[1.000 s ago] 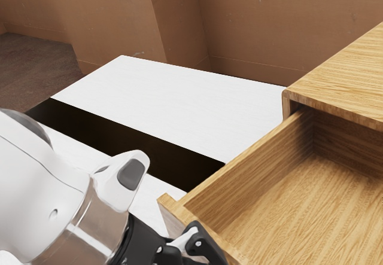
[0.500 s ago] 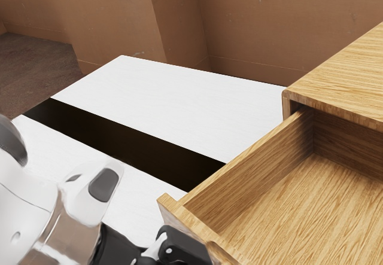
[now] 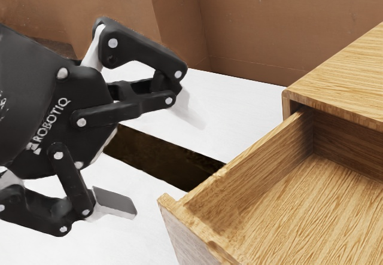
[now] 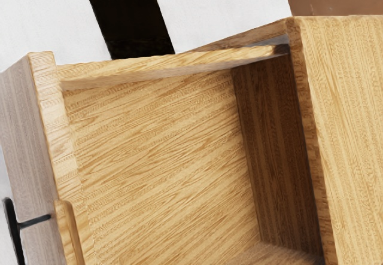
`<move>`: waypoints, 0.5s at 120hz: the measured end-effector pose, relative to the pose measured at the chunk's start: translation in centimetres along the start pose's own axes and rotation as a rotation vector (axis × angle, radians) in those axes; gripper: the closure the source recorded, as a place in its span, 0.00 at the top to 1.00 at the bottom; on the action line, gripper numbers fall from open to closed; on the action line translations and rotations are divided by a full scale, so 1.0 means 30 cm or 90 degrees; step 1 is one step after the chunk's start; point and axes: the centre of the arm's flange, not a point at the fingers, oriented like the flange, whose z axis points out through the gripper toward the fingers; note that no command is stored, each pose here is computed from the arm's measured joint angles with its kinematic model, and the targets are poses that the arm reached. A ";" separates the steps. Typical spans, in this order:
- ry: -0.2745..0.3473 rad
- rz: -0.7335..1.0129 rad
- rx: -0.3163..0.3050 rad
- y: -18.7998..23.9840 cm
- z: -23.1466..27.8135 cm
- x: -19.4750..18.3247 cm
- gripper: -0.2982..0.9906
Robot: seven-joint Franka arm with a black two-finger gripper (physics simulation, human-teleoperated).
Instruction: Pull the drawer handle with one arm to open the drawer
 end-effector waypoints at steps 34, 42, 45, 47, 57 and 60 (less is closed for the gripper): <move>0.130 -0.291 0.240 -0.043 0.285 0.813 0.77; 0.116 -0.284 0.299 -0.063 0.403 0.828 0.77; 0.113 -0.282 0.321 -0.078 0.447 0.834 0.77; 0.111 -0.280 0.333 -0.088 0.470 0.837 0.77; 0.102 -0.272 0.373 -0.121 0.543 0.844 0.77; 0.100 -0.269 0.383 -0.132 0.562 0.845 0.77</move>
